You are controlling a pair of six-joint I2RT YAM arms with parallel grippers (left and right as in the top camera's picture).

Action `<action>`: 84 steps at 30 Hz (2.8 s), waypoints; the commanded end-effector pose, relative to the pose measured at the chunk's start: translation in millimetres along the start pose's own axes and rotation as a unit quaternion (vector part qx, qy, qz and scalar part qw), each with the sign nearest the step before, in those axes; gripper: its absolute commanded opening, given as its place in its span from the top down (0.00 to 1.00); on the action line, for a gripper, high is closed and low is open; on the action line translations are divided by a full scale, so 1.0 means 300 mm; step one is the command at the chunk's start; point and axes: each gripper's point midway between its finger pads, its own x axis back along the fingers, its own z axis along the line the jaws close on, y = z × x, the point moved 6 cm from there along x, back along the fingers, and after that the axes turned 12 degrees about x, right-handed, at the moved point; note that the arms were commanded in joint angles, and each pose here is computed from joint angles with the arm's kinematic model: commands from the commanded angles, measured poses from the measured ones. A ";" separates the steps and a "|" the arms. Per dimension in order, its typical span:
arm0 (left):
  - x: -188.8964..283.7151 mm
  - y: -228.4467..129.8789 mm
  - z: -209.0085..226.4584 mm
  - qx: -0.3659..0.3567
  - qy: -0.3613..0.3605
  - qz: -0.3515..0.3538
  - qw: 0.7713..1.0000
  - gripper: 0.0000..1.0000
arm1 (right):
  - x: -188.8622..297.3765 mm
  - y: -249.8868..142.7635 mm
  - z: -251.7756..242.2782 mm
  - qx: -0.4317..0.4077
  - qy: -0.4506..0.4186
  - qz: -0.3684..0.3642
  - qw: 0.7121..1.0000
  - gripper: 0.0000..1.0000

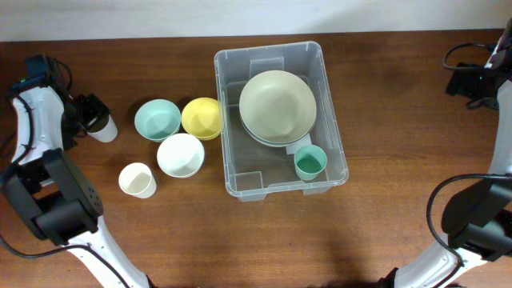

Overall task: Pack container
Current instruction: 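Lower the left gripper over the grey cup and grasp it, then carry the grey cup with the left gripper onto the green cup in the container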

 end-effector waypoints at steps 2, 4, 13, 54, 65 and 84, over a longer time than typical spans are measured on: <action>-0.026 0.006 0.033 0.010 0.023 -0.001 1.000 0.33 | -0.002 0.001 -0.011 -0.006 -0.009 0.001 1.000 0.01; -0.025 0.008 0.037 0.009 0.029 -0.005 1.000 0.53 | -0.002 0.001 -0.011 -0.006 -0.009 0.001 1.000 0.01; -0.025 0.012 0.046 0.006 0.035 -0.007 0.999 0.81 | -0.002 0.001 -0.011 -0.006 -0.009 0.001 1.000 0.01; 0.732 -0.859 -0.649 -0.564 -0.354 -0.021 0.746 0.99 | -0.002 0.001 -0.011 -0.006 -0.009 0.001 1.000 0.01; 0.743 -1.318 -0.588 -0.682 -0.284 0.049 0.672 0.99 | -0.002 0.001 -0.011 -0.006 -0.009 0.001 1.000 0.01; 0.505 -1.473 -0.659 -0.699 -0.190 0.060 0.686 0.99 | -0.002 0.001 -0.011 -0.006 -0.009 0.001 1.000 0.01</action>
